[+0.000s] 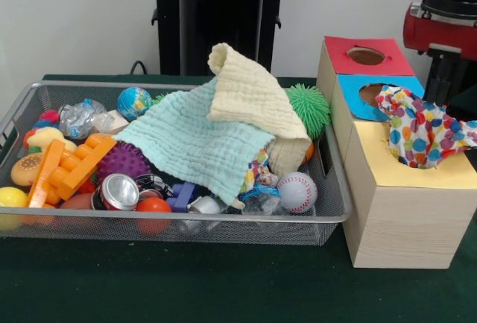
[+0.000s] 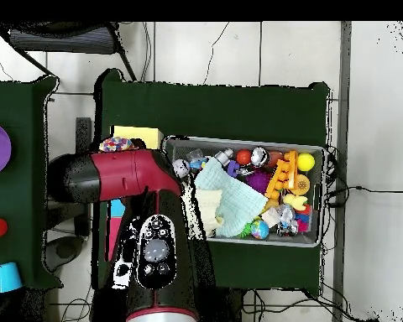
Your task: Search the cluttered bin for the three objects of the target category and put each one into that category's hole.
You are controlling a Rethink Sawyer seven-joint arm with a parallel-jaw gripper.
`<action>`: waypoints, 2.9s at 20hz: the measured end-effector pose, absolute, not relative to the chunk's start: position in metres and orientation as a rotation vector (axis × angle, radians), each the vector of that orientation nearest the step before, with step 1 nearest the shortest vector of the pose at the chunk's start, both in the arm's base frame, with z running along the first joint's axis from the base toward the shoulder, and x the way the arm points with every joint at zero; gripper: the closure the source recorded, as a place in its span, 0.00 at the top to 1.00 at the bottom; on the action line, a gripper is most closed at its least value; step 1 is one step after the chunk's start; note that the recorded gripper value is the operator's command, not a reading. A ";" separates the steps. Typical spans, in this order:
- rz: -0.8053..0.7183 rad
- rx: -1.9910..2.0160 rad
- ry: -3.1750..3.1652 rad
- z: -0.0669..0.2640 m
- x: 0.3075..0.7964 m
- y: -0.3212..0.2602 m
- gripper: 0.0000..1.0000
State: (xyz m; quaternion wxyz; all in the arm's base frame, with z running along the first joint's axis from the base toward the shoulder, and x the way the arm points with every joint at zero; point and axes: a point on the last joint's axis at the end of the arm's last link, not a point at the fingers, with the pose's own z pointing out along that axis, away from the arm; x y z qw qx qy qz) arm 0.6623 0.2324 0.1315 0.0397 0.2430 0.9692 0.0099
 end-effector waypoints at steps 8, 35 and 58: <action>0.026 0.724 2.969 0.119 0.665 0.240 0.00; 0.005 0.619 2.802 0.107 0.698 0.248 0.00; -0.118 0.613 2.772 0.121 0.711 0.224 0.00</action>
